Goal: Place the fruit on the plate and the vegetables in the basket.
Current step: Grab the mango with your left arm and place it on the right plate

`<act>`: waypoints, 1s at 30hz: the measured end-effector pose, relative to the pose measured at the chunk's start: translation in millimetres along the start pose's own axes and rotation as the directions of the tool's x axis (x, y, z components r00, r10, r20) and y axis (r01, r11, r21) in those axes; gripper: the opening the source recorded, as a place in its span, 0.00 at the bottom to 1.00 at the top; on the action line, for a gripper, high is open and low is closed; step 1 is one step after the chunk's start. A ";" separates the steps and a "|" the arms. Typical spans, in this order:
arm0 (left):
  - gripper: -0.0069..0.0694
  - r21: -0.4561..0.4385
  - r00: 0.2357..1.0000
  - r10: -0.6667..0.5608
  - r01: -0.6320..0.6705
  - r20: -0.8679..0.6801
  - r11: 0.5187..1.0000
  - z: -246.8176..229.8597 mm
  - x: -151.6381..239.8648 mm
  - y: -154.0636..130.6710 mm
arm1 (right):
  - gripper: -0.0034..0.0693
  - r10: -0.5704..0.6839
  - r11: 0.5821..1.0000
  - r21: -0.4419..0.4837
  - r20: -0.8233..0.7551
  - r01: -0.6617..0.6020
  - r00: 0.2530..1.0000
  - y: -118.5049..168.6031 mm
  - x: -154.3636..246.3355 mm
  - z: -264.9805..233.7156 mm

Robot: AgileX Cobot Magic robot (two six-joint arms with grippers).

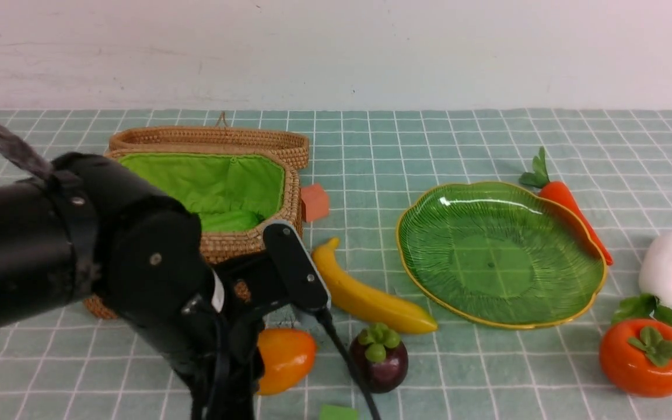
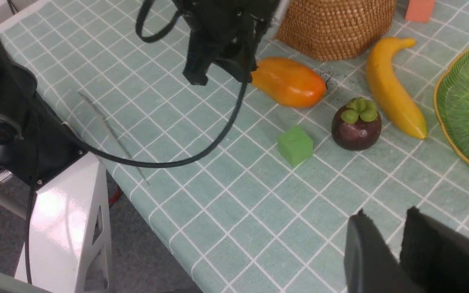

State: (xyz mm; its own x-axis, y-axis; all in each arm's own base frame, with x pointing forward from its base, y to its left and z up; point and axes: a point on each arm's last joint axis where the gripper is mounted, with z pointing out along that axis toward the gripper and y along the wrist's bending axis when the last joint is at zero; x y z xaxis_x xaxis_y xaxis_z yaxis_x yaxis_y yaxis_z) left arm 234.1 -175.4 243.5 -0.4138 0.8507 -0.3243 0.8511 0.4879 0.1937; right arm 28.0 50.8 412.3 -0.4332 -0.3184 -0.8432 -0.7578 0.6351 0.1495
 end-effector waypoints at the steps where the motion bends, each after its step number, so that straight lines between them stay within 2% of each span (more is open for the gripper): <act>1: 0.44 -0.006 1.000 -0.003 0.003 0.000 1.000 1.2 -0.3 0.7 | 0.25 0.000 1.000 0.000 0.000 0.000 1.000 0.0 0.0 0.0; 2: 0.56 -0.024 1.000 -0.006 0.006 -0.001 1.000 9.6 -2.5 2.9 | 0.25 0.000 1.000 0.000 0.001 0.000 1.000 0.0 -0.1 0.0; 5: 0.79 -0.065 1.000 0.021 -0.021 -0.002 0.998 27.2 -6.5 7.7 | 0.25 0.000 1.000 0.000 0.002 0.000 1.000 0.0 -0.2 0.0; 7: 0.89 -0.078 0.999 0.045 -0.046 -0.016 0.996 39.3 -7.6 9.5 | 0.25 0.000 1.000 0.000 0.001 0.000 1.000 0.0 -0.1 0.0; 9: 0.94 -0.076 0.998 0.058 -0.061 -0.032 0.995 50.4 -8.0 9.7 | 0.25 0.001 1.000 0.000 -0.002 -0.001 1.000 0.0 0.2 0.0; 12: 0.94 -0.066 0.996 0.070 -0.074 -0.054 0.995 67.7 -8.0 9.0 | 0.25 0.002 1.000 0.000 -0.004 -0.002 1.000 0.0 0.4 0.0; 15: 0.88 -0.052 0.993 0.088 -0.092 -0.083 0.994 86.4 -6.4 7.7 | 0.25 0.005 1.000 -0.001 -0.004 -0.005 1.000 0.1 0.4 0.0; 18: 0.75 -0.043 0.991 0.087 -0.091 -0.098 0.995 93.6 -6.7 7.2 | 0.25 0.009 1.000 -0.005 -0.004 -0.009 1.000 0.5 0.3 0.0; 26: 0.75 -0.051 0.995 -0.031 0.026 -0.095 0.998 86.7 -7.6 6.2 | 0.25 0.010 1.000 -0.006 -0.004 -0.010 1.000 0.6 0.3 0.0; 30: 0.75 -0.058 0.995 -0.093 0.091 -0.028 0.994 52.8 -20.8 2.5 | 0.25 0.021 0.998 0.051 0.004 -0.021 1.000 -4.6 -0.2 -0.1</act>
State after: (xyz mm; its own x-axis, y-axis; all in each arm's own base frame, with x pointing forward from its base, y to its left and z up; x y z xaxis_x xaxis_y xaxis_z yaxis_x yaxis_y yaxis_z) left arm 261.8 -202.1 201.8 -0.5000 0.8067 -0.3149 0.7897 0.5740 0.2165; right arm 31.6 47.9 411.9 -0.4471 -0.3025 -0.8418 -0.7228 0.6765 0.1408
